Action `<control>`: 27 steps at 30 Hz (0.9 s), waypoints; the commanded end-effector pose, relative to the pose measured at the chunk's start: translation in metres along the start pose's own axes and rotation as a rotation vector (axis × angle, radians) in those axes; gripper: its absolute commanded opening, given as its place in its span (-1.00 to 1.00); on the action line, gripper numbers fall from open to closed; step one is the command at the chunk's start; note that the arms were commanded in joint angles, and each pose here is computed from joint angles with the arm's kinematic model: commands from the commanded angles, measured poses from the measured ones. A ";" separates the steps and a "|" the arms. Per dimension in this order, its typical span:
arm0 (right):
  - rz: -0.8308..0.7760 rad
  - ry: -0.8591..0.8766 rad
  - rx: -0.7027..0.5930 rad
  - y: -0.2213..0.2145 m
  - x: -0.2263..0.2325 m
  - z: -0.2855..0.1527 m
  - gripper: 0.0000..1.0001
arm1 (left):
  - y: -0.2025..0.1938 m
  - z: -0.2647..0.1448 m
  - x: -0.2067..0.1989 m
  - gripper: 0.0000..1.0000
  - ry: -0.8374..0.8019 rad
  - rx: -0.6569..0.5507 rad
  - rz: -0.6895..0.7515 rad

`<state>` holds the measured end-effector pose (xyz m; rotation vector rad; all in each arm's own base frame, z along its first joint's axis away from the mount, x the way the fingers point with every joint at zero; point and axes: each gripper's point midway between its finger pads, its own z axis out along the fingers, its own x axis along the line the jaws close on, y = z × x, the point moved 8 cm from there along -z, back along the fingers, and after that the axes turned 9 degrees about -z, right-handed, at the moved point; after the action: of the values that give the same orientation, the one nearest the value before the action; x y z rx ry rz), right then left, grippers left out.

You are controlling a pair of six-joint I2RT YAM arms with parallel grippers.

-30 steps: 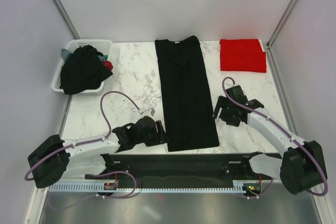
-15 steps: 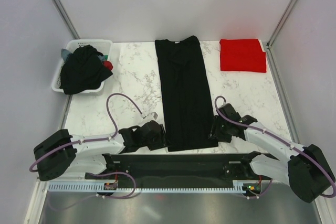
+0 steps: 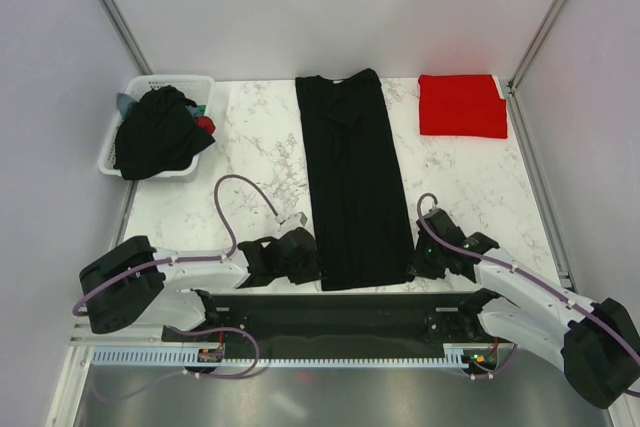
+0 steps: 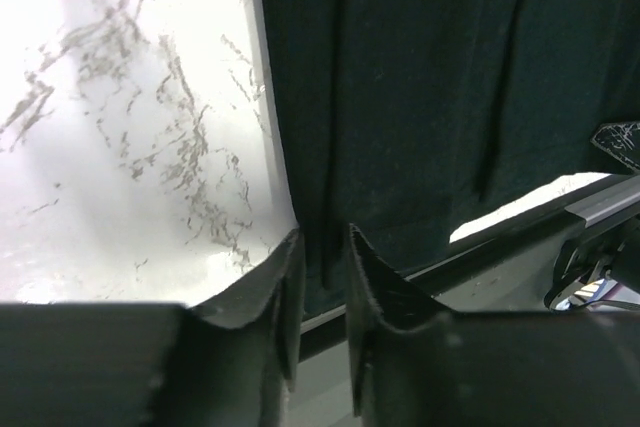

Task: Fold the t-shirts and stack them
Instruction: Fold the tshirt

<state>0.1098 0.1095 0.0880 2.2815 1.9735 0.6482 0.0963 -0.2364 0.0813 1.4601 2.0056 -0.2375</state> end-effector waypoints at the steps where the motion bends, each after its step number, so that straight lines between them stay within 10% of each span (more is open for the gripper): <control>1: 0.011 -0.039 0.021 -0.008 -0.008 0.001 -0.63 | 0.001 0.008 0.005 -0.45 0.049 -0.035 0.001; 9: 0.007 0.034 0.025 -0.007 0.001 -0.002 -1.00 | 0.003 -0.003 -0.001 -0.96 0.036 -0.038 0.016; 21: 0.018 0.196 0.029 -0.024 0.031 -0.051 -1.00 | -0.005 -0.073 0.026 -0.96 -0.036 -0.003 -0.047; 27: -0.057 0.147 -0.096 0.019 0.063 -0.075 -1.00 | 0.023 -0.091 -0.001 -0.96 -0.021 -0.173 0.047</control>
<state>0.0828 0.1383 0.1462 2.2646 2.0948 0.8540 0.0671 -0.1832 0.1348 1.4016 1.9660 -0.2099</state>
